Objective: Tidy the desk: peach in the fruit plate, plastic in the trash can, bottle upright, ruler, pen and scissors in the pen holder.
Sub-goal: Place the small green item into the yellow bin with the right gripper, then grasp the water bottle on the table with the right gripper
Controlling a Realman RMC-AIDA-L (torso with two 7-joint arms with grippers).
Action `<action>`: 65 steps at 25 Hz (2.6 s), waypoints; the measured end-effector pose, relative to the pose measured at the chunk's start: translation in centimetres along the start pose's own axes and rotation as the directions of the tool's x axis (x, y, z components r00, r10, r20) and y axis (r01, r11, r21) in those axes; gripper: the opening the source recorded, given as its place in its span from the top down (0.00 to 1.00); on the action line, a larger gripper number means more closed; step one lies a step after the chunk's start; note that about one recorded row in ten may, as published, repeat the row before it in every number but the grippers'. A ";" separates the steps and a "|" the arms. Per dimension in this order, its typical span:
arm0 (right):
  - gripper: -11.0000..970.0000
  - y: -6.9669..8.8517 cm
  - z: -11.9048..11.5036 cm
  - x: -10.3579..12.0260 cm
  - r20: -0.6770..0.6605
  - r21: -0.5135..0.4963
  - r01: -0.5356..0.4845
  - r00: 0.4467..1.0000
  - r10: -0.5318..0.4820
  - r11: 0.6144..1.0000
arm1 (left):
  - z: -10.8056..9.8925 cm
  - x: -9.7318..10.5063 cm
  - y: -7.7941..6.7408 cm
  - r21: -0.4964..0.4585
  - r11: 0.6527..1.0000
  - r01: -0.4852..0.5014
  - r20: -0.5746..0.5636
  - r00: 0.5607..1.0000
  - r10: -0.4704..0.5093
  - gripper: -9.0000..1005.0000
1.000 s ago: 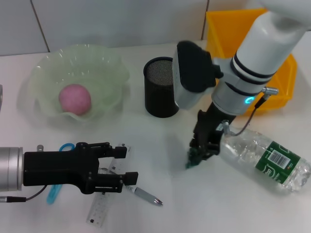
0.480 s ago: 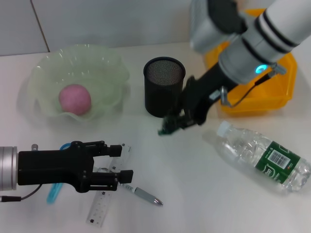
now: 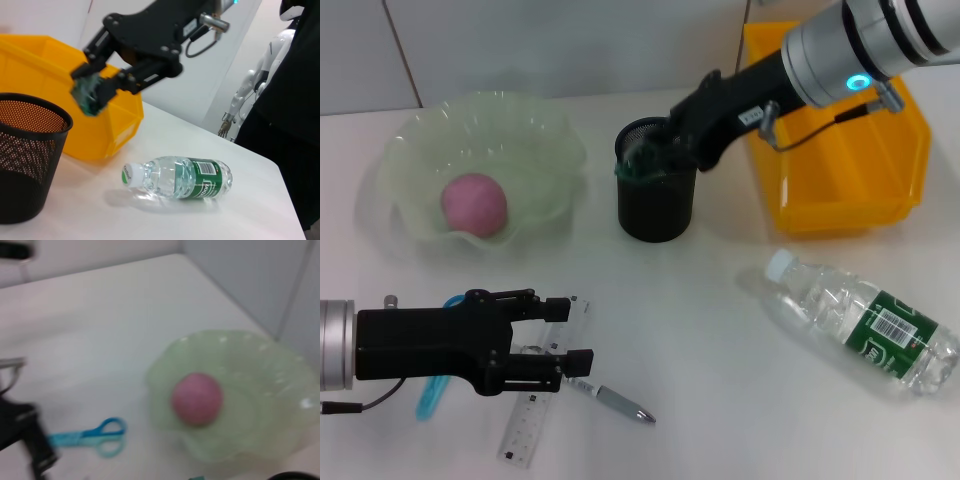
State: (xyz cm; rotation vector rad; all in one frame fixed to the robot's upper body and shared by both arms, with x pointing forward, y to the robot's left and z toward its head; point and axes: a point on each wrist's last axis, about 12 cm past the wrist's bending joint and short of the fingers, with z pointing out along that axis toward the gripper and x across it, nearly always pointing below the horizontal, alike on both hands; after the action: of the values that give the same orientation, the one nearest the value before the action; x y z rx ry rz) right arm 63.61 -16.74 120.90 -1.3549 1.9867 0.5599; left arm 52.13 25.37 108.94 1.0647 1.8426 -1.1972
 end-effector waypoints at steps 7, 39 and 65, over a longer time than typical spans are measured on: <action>0.68 -1.2 0.7 -0.4 0.036 0.094 -0.062 0.998 0.059 0.994 | 0.1 -0.1 0.0 0.004 1.000 0.002 0.000 1.000 -0.002 0.19; 0.61 -7.4 -7.7 8.9 0.224 0.495 -0.513 0.855 0.467 0.701 | 0.4 -0.5 0.1 0.011 1.000 -0.005 -0.001 1.000 0.005 0.19; 0.31 -7.0 -6.5 9.3 0.200 0.472 -0.514 0.854 0.481 0.716 | 0.6 -0.5 0.0 0.018 1.000 -0.010 -0.004 1.000 0.010 0.19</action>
State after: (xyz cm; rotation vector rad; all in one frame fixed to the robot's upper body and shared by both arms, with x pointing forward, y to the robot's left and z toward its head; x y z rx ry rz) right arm 65.97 -29.68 118.82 -0.4574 2.2394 0.2581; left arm 52.45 24.66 109.19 1.0858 1.8307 -1.2089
